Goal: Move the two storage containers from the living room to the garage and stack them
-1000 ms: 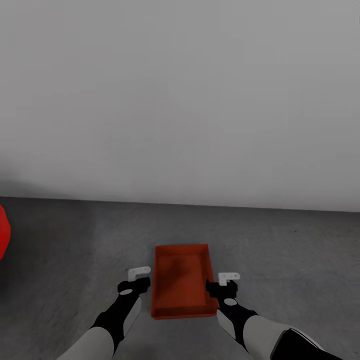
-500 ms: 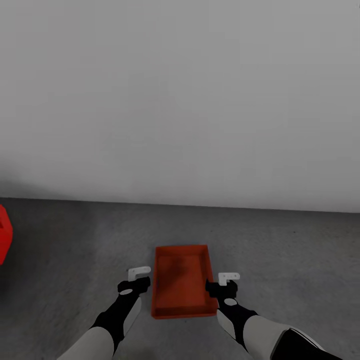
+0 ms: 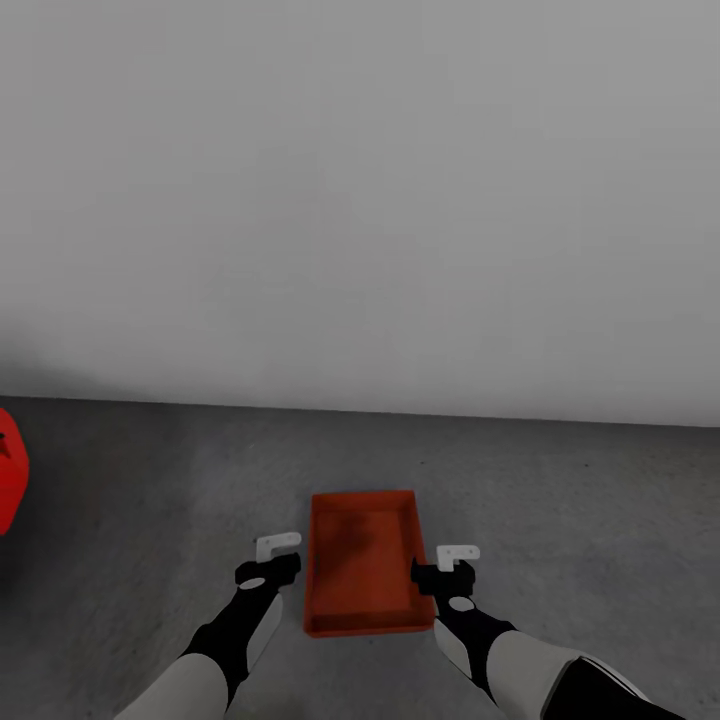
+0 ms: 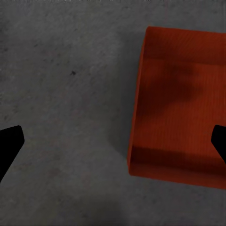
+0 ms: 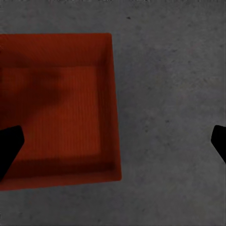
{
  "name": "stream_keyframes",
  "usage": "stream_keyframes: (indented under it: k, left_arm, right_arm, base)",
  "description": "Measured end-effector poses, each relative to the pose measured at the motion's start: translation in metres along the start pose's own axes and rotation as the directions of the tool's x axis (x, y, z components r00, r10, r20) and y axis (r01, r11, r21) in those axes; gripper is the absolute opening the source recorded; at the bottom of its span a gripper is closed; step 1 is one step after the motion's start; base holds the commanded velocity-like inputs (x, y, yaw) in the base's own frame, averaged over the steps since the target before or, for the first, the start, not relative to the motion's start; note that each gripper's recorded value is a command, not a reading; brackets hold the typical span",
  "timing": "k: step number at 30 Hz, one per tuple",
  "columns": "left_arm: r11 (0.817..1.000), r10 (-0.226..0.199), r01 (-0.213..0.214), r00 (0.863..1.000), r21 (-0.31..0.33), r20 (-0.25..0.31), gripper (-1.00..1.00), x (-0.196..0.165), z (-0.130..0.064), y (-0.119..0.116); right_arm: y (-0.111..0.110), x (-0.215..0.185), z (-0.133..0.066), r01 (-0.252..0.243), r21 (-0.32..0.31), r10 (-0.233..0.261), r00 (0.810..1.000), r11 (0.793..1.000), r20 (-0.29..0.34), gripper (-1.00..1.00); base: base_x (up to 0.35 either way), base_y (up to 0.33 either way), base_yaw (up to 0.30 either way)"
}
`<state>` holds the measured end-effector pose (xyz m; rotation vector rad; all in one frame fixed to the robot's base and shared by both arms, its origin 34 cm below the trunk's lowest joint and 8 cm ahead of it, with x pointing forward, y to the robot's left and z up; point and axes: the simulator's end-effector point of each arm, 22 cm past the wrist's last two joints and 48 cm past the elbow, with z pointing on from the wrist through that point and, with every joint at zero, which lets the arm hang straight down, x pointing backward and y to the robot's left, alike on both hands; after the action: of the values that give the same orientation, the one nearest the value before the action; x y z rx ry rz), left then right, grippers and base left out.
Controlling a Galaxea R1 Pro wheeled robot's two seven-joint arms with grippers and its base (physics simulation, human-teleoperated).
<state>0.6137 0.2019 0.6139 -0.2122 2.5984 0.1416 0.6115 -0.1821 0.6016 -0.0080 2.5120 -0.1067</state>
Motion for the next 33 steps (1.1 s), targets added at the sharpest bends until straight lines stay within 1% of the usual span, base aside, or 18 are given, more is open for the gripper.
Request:
stream_keyframes:
  k: [12, 14, 22, 33]
  left_arm:
    - [1.000, 0.002, -0.002, 1.000, 0.001, 0.003, 1.00, -0.001, 0.000, -0.001]
    - [1.000, 0.002, -0.002, 1.000, -0.002, -0.003, 1.00, 0.000, 0.000, -0.001]
    - [0.999, 0.001, -0.001, 1.000, -0.049, -0.005, 1.00, 0.001, 0.000, 0.009]
    - [0.998, 0.005, -0.006, 1.000, -0.055, -0.012, 1.00, 0.004, 0.000, 0.011]
  right_arm:
    - [0.001, 0.000, 0.000, 0.000, -0.001, 0.000, 1.000, 1.000, -0.001, 1.00]
    - [0.001, 0.000, 0.000, 0.000, -0.001, 0.000, 1.000, 1.000, -0.001, 1.00]
    - [0.001, 0.000, 0.000, -0.001, -0.001, 0.001, 1.000, 1.000, -0.001, 1.00]
    - [0.001, 0.000, 0.000, -0.001, -0.001, 0.001, 1.000, 1.000, 0.000, 1.00]
  base:
    - [-0.014, 0.007, 0.000]
    - [-0.216, 0.104, 0.000]
    - [-0.275, 0.133, 0.000]
    - [-0.300, 0.144, 0.000]
